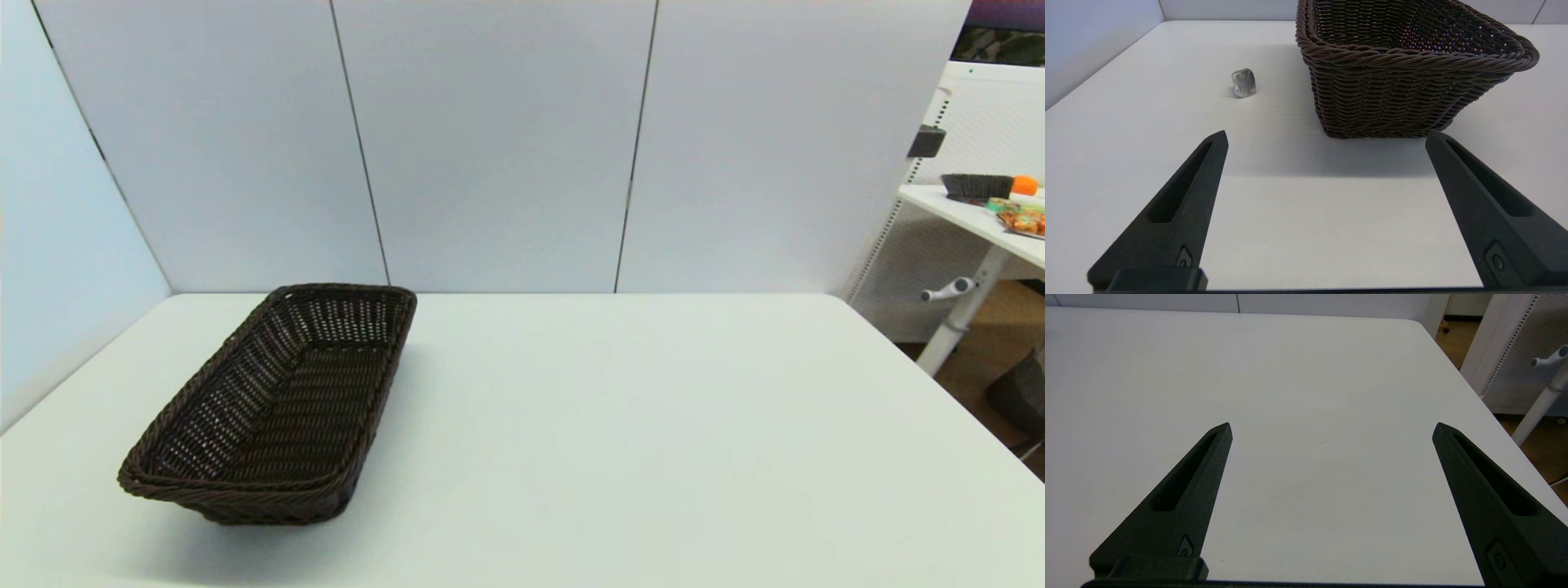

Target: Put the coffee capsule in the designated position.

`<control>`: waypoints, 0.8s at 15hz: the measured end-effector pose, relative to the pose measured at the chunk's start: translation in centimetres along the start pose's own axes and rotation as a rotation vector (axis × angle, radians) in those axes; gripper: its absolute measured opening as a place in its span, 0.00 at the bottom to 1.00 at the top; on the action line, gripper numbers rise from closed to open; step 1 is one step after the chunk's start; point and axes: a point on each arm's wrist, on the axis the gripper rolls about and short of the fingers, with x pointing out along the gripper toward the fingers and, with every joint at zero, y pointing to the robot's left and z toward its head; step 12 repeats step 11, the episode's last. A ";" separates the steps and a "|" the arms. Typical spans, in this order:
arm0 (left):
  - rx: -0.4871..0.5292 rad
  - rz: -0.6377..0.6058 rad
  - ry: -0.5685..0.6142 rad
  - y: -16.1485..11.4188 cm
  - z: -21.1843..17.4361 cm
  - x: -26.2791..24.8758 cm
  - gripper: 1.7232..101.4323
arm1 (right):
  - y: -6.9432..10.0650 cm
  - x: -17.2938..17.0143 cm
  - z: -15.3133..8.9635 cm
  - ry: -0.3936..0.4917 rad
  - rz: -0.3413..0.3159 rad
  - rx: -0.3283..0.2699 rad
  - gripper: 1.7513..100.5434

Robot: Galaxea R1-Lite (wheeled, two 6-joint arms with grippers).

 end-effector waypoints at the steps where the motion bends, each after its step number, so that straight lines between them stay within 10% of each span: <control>1: 0.000 0.000 0.000 0.0 0.0 0.0 0.96 | 0.0 0.0 0.0 0.000 0.000 0.000 0.96; 12: 0.000 0.000 0.000 0.0 0.0 0.0 0.96 | 0.0 0.0 0.0 -0.002 -0.006 0.014 0.97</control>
